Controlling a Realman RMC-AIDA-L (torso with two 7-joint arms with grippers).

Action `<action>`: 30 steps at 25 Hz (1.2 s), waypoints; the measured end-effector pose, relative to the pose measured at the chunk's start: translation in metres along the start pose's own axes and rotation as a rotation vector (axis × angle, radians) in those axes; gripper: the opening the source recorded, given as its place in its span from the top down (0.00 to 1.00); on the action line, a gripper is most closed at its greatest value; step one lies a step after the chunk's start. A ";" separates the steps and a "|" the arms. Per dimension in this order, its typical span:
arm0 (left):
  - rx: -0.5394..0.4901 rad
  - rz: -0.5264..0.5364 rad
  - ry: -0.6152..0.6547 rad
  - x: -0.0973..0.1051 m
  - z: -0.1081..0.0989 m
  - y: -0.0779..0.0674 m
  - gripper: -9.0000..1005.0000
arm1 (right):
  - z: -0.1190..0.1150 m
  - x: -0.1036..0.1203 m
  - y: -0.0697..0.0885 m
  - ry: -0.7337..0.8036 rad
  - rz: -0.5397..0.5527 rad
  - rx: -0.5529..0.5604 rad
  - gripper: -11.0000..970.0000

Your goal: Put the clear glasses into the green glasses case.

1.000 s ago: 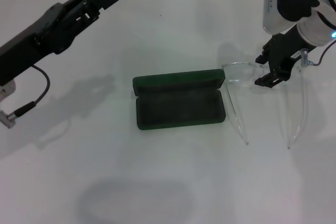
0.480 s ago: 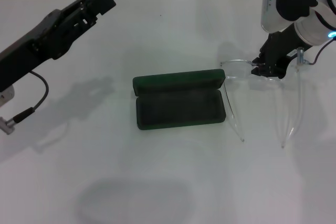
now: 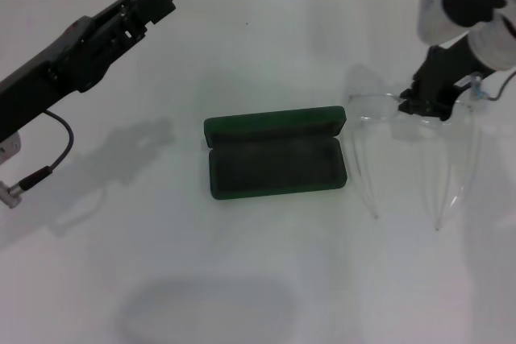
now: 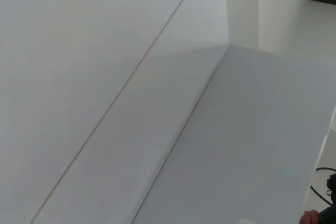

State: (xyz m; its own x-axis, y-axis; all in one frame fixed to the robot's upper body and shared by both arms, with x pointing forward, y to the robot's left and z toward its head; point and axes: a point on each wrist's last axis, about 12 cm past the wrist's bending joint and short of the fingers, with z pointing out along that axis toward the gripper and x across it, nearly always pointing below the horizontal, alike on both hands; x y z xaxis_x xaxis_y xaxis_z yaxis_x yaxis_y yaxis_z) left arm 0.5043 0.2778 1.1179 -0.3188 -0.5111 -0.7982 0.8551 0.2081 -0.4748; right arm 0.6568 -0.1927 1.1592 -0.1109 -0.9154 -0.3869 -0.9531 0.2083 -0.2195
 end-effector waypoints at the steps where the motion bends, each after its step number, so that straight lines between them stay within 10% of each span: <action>1: 0.001 -0.001 0.000 0.000 0.000 0.000 0.71 | -0.004 0.003 0.000 -0.004 0.008 0.008 0.87; 19: 0.076 -0.015 -0.006 -0.004 0.009 -0.005 0.71 | -0.134 0.063 0.046 -0.529 0.199 0.207 0.92; 30: 0.249 -0.043 0.186 -0.001 0.040 -0.007 0.71 | -0.117 0.068 0.068 -0.857 0.194 0.137 0.92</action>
State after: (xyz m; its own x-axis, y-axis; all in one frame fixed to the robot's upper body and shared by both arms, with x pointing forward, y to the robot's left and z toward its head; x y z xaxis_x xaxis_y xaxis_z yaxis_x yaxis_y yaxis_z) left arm 0.5148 0.2431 1.1372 -0.4062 -0.3493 -0.8444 0.9059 -0.0327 -0.4223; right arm 0.5513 -0.2813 1.2229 0.0338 -0.2987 -0.9537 -0.8912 0.4228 -0.1640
